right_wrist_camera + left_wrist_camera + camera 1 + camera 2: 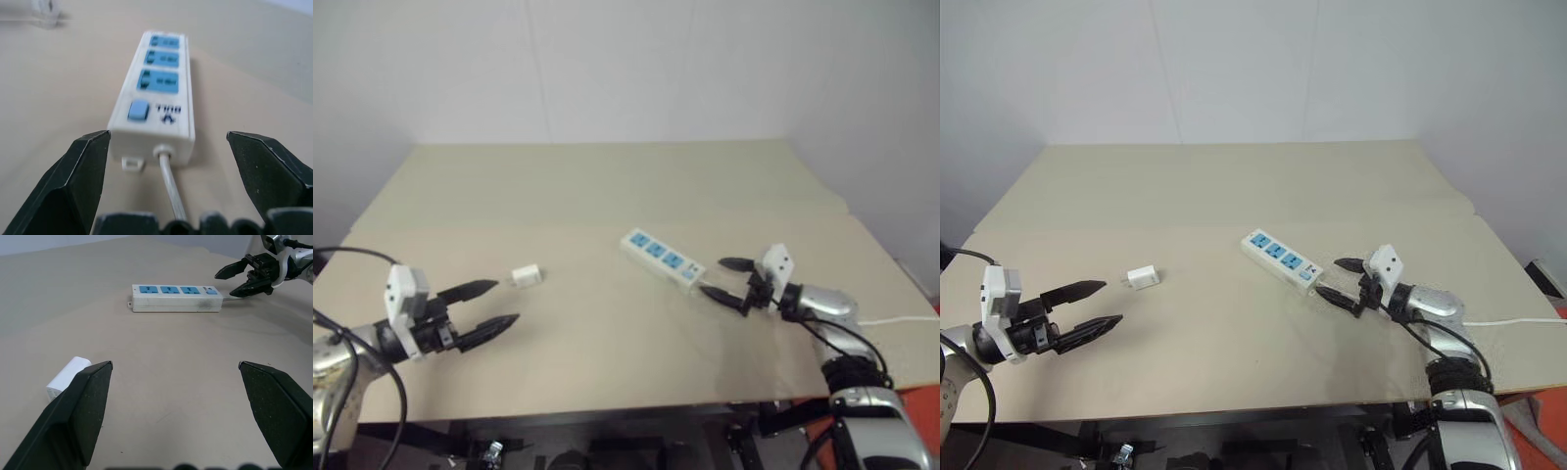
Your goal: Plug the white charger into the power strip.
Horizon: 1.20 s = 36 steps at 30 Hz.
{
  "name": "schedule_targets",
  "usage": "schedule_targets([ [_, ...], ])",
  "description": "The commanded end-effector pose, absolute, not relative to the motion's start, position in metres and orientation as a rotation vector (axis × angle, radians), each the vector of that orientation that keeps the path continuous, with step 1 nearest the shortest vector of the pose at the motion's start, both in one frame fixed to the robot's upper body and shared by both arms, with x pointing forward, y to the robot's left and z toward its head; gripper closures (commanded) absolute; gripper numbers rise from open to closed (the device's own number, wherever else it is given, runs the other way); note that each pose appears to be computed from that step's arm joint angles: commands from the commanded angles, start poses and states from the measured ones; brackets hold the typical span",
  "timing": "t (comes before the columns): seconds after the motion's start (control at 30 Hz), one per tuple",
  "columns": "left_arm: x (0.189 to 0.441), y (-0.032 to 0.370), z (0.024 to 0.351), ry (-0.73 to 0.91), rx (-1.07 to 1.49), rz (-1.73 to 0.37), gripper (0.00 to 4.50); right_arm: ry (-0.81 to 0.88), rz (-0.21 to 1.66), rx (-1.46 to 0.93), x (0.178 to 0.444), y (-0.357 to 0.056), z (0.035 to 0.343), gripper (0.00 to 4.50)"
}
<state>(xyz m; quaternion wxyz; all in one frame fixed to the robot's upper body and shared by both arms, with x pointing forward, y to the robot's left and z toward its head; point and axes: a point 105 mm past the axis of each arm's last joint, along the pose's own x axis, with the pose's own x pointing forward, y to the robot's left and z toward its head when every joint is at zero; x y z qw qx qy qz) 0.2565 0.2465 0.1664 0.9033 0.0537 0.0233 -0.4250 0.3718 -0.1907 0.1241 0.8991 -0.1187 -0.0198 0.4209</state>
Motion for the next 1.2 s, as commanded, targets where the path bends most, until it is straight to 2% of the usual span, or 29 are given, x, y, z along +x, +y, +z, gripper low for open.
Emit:
schedule_targets([
  [0.03,0.256,0.246,0.177,0.009,0.141,-0.883,0.00,-0.116,0.846,-0.155,0.374,-0.183,0.138,0.04],
  [0.23,0.258,0.246,0.179,0.008,0.148,-0.886,0.00,-0.115,0.823,-0.122,0.382,-0.165,0.130,0.04],
  [1.13,0.256,0.244,0.178,-0.001,0.134,-0.873,0.00,-0.046,0.766,-0.111,0.394,-0.161,0.106,0.04],
  [1.2,0.256,0.244,0.178,0.000,0.134,-0.870,0.00,-0.045,0.771,-0.117,0.393,-0.161,0.105,0.66],
])
